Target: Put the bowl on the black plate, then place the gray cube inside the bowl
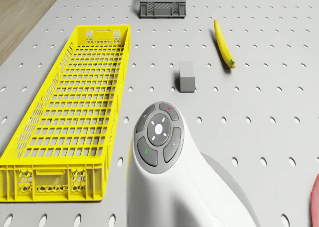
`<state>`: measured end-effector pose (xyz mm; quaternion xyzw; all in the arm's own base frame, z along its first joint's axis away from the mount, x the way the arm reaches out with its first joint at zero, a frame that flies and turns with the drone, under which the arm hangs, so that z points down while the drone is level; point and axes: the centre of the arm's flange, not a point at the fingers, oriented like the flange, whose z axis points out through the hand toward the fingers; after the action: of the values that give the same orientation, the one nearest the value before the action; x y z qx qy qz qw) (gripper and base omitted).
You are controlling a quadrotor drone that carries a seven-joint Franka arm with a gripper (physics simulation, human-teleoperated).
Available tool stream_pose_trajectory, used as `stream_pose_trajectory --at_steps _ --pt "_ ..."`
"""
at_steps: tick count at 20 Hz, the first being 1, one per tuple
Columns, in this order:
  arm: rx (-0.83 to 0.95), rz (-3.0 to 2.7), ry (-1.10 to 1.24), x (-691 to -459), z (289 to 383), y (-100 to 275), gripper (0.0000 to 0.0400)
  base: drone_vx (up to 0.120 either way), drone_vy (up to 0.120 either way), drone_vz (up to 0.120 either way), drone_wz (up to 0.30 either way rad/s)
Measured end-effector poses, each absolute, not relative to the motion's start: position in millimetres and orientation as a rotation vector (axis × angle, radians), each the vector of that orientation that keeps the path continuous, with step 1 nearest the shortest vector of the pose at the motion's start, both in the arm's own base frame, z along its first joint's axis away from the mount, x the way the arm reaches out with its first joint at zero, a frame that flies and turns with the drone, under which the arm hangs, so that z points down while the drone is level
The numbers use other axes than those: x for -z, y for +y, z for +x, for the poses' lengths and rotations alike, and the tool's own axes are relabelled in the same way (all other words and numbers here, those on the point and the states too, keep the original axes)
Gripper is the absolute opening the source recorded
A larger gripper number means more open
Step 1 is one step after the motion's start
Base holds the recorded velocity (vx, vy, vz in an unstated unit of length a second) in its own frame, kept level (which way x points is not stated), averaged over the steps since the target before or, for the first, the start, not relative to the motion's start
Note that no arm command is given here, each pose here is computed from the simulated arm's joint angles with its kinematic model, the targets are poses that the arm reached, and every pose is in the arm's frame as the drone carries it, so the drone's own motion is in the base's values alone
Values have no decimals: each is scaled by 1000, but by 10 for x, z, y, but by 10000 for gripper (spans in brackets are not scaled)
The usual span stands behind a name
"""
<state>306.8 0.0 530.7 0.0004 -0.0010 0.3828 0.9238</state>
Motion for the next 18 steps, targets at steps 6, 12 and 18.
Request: stream_pose_trajectory --at_steps 6,12,18 --pt "-786 1 -2 -5307 3064 0 100 0 87 0 0" --pt "-786 1 -2 -5307 2899 1 100 0 0 0 0" --pt "-786 1 -2 -5443 2794 1 100 0 0 0 0"
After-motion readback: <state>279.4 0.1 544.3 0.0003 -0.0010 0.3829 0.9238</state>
